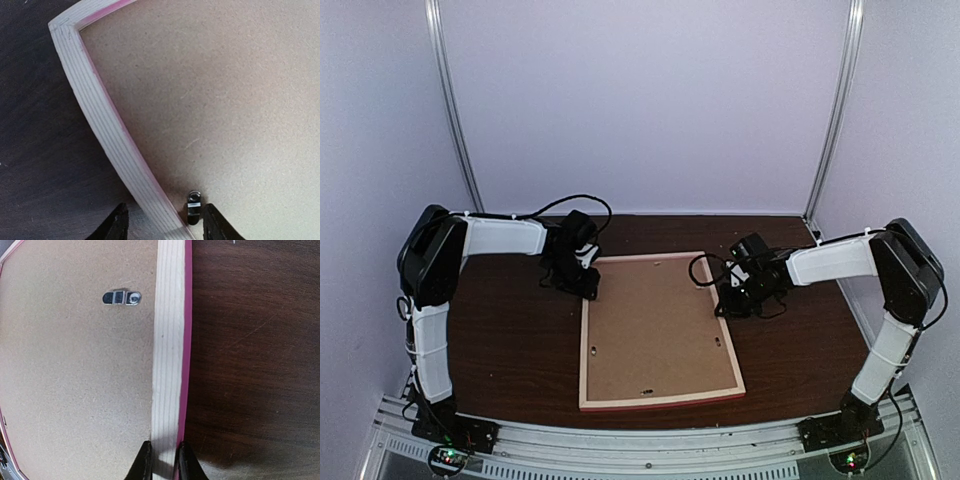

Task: Put the photo into the frame
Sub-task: Press the fastener onto the backboard.

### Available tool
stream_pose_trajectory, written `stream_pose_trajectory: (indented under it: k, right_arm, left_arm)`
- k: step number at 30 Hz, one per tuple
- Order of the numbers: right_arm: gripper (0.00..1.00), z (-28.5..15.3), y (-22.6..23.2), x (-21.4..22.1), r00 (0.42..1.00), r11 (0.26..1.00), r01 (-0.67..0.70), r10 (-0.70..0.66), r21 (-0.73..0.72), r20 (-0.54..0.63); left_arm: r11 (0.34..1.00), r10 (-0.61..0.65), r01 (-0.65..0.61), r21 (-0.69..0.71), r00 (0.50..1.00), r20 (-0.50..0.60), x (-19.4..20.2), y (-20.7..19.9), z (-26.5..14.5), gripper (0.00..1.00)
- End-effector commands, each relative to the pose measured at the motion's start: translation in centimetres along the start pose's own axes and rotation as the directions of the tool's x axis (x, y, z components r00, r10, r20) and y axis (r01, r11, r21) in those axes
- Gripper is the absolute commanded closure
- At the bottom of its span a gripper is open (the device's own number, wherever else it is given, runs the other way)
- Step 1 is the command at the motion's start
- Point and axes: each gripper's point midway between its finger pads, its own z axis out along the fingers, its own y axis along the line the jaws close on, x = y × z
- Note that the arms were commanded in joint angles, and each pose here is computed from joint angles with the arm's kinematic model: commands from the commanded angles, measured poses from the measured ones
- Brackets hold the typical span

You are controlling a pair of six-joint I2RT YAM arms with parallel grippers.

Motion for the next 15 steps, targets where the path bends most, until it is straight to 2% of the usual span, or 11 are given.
stream_pose_trajectory:
  k: [1,15]
  right_arm:
    - [0.85,-0.23,1.52,-0.16,1.0,0.998,0.019,-0.019,-0.054,0.004]
    - [0.86,-0.15,1.09,0.36,1.0,0.999,0.022,-0.022,-0.047,0.002]
  left_arm:
    - [0.999,-0.032,0.031,-0.013,0.999,-0.04,0.89,1.24,1.37,0.51]
    - [0.994,-0.094,0.096,0.058,0.995,-0.042,1.1,1.28,1.77,0.69]
